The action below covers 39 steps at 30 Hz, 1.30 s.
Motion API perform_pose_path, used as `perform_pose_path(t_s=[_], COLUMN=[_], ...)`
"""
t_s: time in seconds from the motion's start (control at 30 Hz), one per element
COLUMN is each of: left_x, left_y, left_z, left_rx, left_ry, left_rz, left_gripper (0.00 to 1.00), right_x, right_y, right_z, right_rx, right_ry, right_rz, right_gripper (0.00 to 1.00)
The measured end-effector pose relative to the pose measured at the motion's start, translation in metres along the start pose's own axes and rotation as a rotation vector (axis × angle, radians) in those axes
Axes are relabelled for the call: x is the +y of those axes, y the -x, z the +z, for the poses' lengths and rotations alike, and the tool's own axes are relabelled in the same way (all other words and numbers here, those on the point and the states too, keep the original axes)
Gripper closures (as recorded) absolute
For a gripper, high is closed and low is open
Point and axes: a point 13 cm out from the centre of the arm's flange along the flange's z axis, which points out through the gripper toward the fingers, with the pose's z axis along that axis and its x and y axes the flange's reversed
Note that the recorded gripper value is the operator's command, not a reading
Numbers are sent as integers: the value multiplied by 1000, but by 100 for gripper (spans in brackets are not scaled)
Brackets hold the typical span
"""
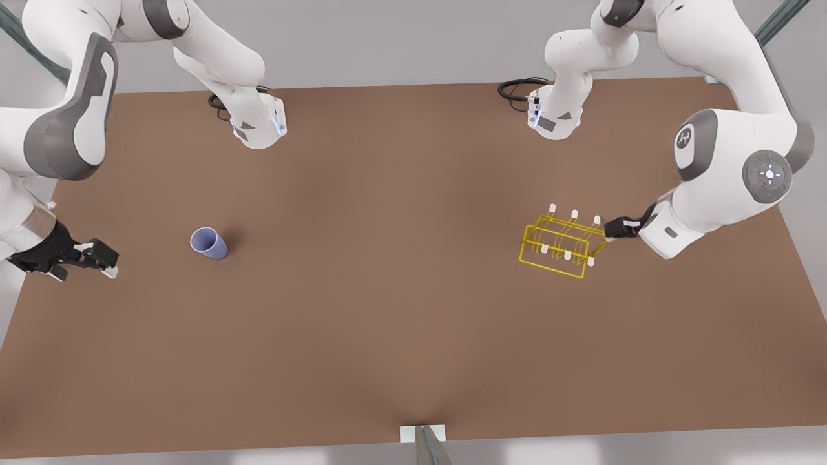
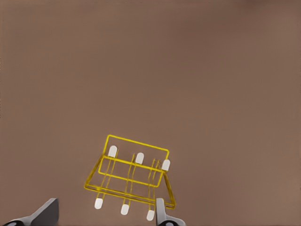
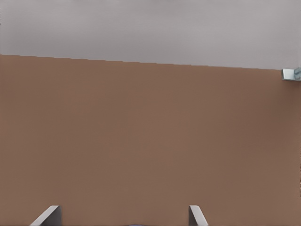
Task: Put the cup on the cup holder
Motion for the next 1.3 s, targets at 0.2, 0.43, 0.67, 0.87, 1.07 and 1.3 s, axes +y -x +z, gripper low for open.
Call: perform_pose_path(t_s=[0.2, 0.43, 0.67, 0.87, 1.07, 1.3], left_x=[-26, -13, -17, -35, -31, -40], left_y=[10, 13, 10, -11, -22, -28], left_z=[-1, -4, 4, 52, 64, 64], left_rx=[-50, -61, -38, 124, 191, 206], left_ry=[24, 30, 30, 52, 66, 75], left_rz=[31, -1, -4, 20, 8, 14], left_gripper=[0, 0, 0, 0, 0, 0], right_x=[9, 20, 6, 30, 23, 28], right_y=[22, 24, -3, -44, -49, -72], right_z=[19, 18, 9, -4, 14, 97], right_rx=[-48, -48, 19, 76, 111, 234], right_ry=[16, 27, 93, 78, 91, 130], right_rz=[-45, -79, -41, -72, -66, -72], right_gripper=[0, 0, 0, 0, 0, 0])
